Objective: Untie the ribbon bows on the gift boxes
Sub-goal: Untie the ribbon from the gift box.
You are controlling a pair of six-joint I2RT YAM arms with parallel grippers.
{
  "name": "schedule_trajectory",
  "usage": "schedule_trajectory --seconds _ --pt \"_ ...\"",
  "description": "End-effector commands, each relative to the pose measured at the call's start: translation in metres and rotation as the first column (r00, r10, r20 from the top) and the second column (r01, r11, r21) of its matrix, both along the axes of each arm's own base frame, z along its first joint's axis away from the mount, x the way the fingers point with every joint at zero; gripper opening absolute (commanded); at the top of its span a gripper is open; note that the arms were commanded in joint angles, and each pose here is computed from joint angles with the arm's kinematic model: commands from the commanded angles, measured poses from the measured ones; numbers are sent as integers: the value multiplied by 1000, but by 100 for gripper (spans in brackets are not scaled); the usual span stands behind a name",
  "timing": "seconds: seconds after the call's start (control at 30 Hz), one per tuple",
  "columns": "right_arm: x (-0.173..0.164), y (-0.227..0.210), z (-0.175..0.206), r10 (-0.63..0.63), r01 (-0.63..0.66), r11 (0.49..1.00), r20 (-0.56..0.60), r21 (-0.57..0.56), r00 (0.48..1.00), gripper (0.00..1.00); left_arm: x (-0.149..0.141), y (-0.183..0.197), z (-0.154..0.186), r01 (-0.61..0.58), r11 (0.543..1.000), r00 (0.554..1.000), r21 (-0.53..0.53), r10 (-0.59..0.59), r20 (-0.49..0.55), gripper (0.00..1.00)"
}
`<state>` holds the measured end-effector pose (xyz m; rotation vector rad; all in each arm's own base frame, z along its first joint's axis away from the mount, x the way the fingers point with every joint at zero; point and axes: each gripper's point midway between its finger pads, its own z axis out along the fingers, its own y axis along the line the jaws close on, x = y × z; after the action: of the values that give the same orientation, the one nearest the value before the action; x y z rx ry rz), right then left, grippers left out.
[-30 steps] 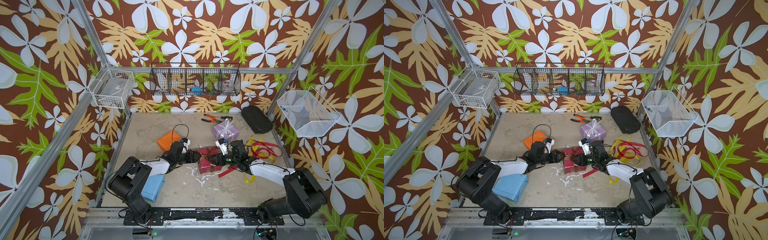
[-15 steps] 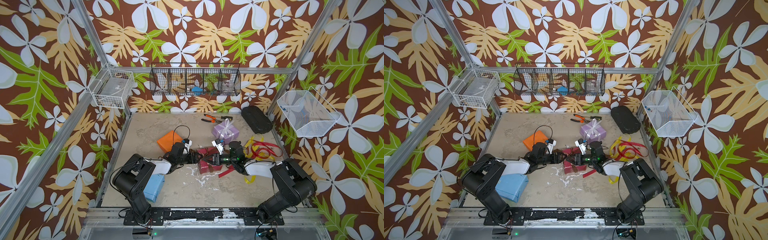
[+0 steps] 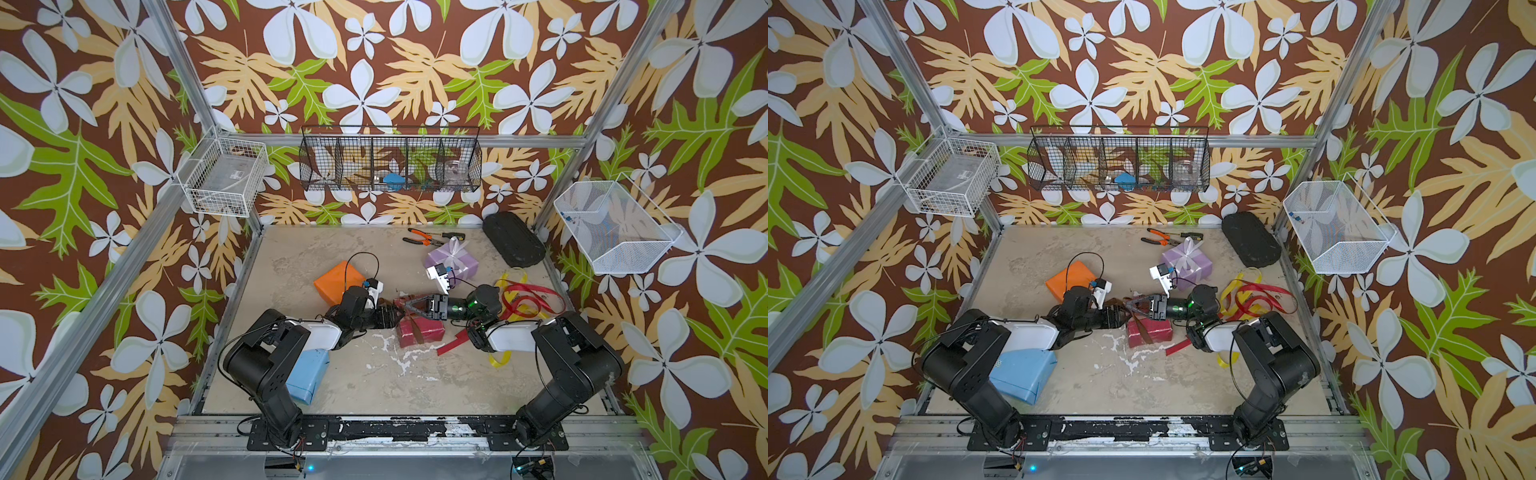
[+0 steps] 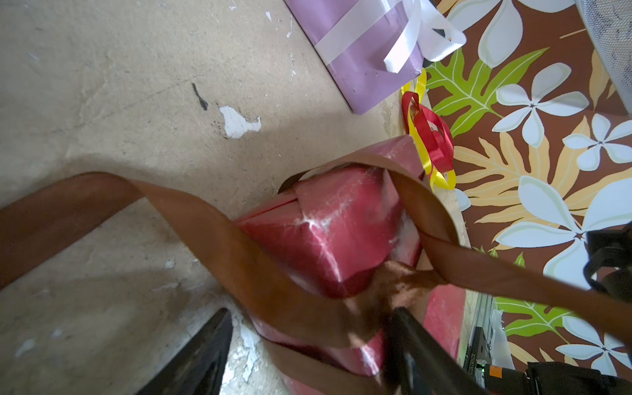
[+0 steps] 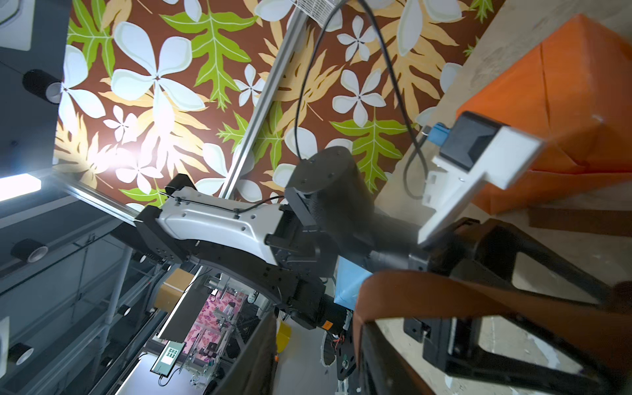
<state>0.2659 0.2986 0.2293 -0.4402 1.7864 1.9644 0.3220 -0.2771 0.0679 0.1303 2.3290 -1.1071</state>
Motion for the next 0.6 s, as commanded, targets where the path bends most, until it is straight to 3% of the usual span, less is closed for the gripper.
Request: schedule_trajectory --seconds 0.0,0.23,0.37,0.57 --pt "-4 -2 29 1 -5 999 84 46 996 40 -7 4 -9 6 999 1000 37 -4 -30 75" --pt "-9 14 41 -26 47 994 203 -97 979 42 -6 1 6 11 1000 1000 -6 -11 -19 78" --pt "-28 32 38 21 18 986 232 -165 972 42 -5 5 22 3 998 1000 -56 -4 -14 80" --pt "-61 60 3 113 -33 951 246 -306 963 42 -5 41 27 -81 994 996 -77 79 -29 82"
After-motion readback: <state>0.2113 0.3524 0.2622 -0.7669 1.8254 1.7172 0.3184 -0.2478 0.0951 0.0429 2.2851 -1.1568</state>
